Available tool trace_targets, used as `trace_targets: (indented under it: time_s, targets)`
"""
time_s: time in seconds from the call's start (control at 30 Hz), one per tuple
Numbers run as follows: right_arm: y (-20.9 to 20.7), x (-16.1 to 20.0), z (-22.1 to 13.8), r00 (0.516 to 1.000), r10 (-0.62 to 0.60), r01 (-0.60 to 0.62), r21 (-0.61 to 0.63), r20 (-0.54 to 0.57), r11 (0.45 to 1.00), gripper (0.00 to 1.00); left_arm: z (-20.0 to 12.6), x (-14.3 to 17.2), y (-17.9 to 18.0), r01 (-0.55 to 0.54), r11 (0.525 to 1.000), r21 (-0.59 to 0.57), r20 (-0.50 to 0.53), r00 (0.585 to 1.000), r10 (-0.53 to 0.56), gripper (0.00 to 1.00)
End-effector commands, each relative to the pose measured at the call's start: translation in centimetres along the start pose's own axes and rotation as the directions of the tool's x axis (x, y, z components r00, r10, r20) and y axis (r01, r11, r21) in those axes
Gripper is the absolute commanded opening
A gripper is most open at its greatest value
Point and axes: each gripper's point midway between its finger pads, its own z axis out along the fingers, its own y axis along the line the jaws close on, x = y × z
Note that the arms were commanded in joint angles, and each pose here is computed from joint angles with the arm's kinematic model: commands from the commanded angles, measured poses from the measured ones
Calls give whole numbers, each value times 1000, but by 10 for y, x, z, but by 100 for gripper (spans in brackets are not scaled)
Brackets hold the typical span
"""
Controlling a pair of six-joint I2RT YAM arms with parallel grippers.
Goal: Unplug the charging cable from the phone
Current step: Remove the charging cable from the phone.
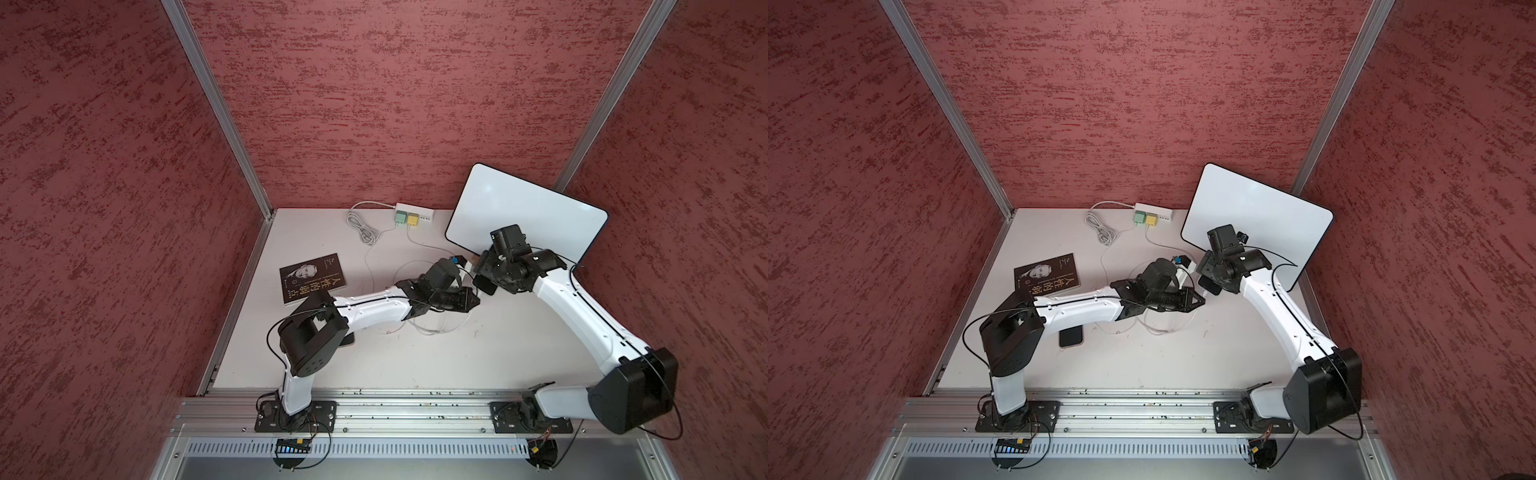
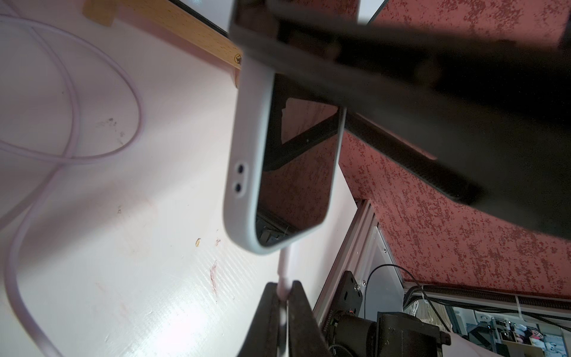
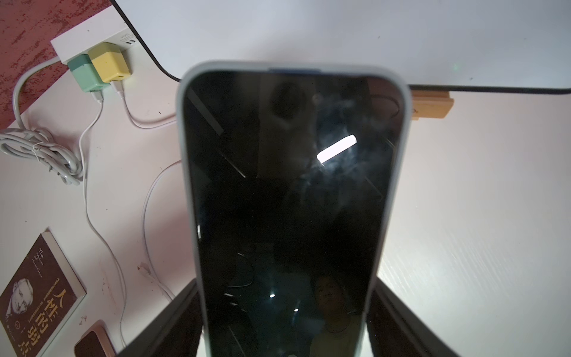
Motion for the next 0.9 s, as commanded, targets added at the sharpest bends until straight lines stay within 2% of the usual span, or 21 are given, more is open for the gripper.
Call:
trace_targets:
  time_s: [0.0, 0.87]
  targets:
    - [5, -7, -13, 999, 8, -6, -43, 44, 999, 32, -1, -12, 7, 1, 1000, -17, 30, 1000, -1, 12]
    - [10, -13, -25, 998, 15, -11, -66, 59, 998, 31, -1, -5, 24, 17, 998, -56, 7, 1000, -17, 11]
